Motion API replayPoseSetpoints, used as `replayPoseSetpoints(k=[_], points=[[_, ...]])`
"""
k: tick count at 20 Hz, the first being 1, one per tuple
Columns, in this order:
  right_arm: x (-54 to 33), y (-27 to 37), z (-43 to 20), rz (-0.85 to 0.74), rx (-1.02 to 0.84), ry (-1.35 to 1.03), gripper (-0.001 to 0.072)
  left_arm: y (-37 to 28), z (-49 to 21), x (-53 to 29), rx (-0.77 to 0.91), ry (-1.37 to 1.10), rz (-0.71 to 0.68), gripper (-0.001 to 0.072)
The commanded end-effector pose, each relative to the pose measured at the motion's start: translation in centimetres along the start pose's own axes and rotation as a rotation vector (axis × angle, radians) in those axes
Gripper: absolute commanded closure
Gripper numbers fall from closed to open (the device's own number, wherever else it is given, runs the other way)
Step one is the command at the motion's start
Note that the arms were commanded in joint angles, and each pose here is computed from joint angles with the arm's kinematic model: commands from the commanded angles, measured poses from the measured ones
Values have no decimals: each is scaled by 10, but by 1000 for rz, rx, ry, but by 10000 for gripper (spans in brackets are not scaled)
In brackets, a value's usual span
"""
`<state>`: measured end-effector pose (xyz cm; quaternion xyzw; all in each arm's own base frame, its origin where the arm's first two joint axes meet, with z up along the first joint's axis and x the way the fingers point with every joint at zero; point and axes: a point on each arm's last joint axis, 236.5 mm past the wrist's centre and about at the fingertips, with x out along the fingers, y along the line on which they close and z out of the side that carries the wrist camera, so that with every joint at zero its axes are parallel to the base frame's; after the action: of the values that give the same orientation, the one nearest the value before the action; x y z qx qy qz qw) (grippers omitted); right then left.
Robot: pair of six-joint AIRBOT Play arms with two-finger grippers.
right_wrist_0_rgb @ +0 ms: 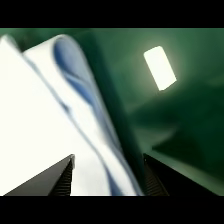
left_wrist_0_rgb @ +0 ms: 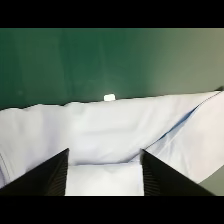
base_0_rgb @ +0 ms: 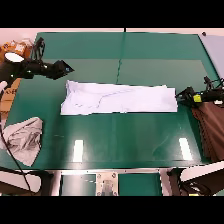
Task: Fold the shirts.
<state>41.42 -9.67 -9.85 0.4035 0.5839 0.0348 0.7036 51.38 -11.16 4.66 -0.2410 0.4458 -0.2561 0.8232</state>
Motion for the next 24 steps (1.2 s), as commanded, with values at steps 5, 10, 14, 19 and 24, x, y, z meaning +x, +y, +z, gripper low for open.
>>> replayPoseSetpoints(k=[5,10,14,19,24], points=[[52,53,-7,117,-109,36,257,-42,-18,31,90,47,-30,687],[35,91,-17,166,-194,100,696,-73,-39,73,127,76,-24,687],[-31,147,-33,212,-311,85,695,-114,-90,133,168,160,-58,687],[-119,251,-75,393,-443,15,695,-169,-182,209,157,264,-131,687],[-140,293,-105,458,-494,6,695,-216,-226,244,136,313,-213,686]])
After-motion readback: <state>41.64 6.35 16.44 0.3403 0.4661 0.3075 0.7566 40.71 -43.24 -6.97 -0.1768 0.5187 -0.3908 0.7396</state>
